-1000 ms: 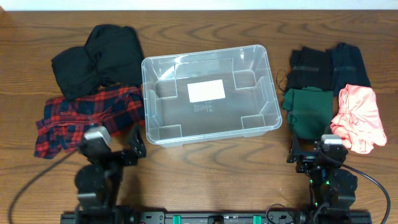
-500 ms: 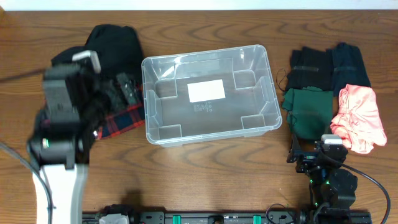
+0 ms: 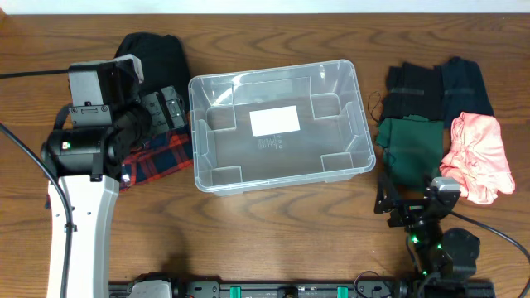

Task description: Pack container

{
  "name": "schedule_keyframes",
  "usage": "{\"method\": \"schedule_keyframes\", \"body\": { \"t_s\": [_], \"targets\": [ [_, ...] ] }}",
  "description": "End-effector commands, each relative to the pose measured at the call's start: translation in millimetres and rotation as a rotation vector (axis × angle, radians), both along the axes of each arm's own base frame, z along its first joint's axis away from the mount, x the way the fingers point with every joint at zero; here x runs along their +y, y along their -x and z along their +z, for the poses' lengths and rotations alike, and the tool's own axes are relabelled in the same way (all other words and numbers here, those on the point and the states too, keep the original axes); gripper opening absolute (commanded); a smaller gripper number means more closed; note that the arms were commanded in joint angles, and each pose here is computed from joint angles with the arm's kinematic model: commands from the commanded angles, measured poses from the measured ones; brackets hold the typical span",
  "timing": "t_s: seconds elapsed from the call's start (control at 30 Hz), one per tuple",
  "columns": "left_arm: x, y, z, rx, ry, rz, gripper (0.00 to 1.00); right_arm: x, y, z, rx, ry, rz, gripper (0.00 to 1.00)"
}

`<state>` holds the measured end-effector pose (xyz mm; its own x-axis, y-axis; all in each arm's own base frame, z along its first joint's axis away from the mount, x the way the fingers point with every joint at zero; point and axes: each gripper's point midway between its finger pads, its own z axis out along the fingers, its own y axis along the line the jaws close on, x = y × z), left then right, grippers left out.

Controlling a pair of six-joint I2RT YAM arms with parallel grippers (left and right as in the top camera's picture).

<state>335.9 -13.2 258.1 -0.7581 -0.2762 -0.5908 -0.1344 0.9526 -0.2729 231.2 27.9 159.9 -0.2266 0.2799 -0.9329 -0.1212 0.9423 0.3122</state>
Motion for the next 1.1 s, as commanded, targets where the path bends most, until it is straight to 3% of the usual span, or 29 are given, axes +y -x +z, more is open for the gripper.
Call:
{"method": "schedule_keyframes", "body": {
  "t_s": [0.0,0.27,0.43,0.6,0.83,1.07],
  "targets": [
    [-0.1,-2.0,5.2,-0.012,-0.002,-0.012,0.98,30.6,6.8,16.4,-0.030,-0.137,0.168,0.99],
    [-0.1,-2.0,5.2,-0.011,-0.001,-0.011,0.98,34.6,3.2,77.9,0.020,-0.149,0.191,0.99],
    [-0.1,-2.0,5.2,-0.011,-0.001,-0.011,0.98,26.0,-24.2,99.4,0.233,-0.062,0.163,0.99],
    [-0.1,-2.0,5.2,-0.011,-0.001,-0.011,0.98,14.7,-71.4,109.2,0.446,0.046,0.164,0.99],
    [-0.1,-2.0,5.2,-0.011,-0.001,-0.011,0.98,-8.0,-124.1,87.7,0.683,0.089,0.194,0.99],
    [-0.1,-2.0,5.2,-0.011,-0.001,-0.011,0.98,-82.0,-136.8,22.1,0.884,-0.176,0.056,0.99]
  ]
}}
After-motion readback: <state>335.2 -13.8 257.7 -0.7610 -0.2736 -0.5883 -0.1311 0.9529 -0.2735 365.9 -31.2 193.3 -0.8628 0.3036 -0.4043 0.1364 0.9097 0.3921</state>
